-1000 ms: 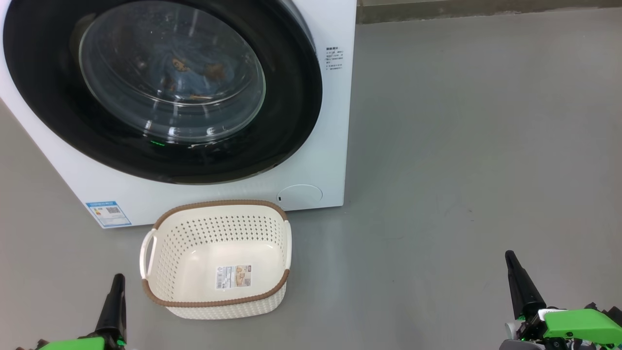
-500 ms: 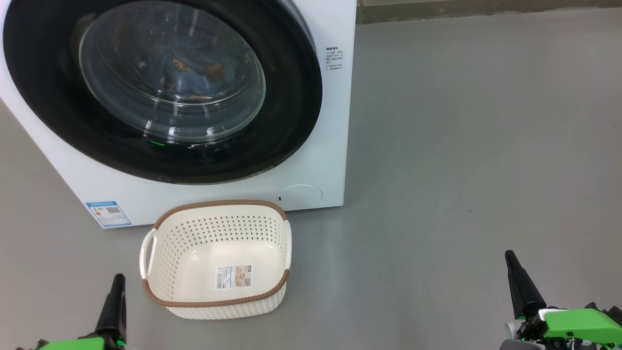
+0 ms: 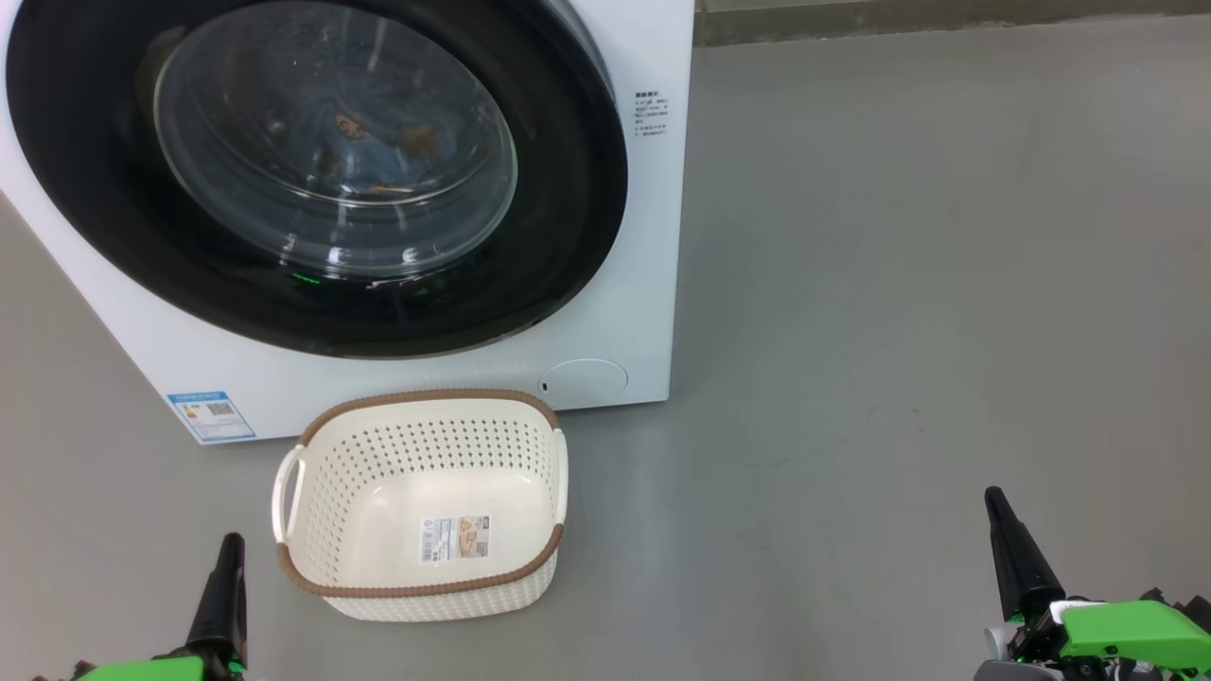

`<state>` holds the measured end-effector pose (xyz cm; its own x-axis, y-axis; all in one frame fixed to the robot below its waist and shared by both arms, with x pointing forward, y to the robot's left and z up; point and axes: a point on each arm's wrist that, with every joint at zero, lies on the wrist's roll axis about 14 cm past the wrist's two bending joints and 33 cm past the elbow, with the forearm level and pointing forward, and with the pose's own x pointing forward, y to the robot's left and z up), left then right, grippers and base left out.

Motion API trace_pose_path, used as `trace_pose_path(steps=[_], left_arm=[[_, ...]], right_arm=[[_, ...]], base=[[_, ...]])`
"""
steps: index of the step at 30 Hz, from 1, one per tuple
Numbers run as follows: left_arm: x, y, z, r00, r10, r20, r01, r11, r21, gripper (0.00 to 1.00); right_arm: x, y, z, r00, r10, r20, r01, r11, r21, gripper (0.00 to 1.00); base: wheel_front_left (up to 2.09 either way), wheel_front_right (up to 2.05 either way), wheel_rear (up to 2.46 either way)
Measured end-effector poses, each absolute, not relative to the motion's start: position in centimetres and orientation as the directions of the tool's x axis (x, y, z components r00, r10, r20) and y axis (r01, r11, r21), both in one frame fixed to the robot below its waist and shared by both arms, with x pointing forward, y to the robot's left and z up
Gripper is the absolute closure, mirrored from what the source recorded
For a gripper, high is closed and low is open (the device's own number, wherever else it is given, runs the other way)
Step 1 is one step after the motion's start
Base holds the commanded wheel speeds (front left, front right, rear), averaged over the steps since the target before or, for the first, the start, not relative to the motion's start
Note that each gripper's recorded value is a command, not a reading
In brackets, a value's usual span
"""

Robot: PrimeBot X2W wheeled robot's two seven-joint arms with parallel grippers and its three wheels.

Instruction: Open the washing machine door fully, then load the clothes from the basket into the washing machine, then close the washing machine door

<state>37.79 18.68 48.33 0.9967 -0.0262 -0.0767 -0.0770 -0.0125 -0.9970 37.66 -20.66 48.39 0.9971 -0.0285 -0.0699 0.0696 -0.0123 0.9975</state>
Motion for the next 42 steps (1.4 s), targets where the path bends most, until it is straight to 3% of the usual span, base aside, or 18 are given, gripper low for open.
trace_pose_path(steps=[42], left_arm=[[37.79, 18.78, 48.35, 0.997, -0.024, -0.076, -0.076, -0.015, -0.997, 1.00]], right_arm=[[37.64, -20.82, 48.40, 0.997, -0.032, -0.069, 0.069, -0.015, 0.998, 1.00]], base=[[0.00, 0.00, 0.00]])
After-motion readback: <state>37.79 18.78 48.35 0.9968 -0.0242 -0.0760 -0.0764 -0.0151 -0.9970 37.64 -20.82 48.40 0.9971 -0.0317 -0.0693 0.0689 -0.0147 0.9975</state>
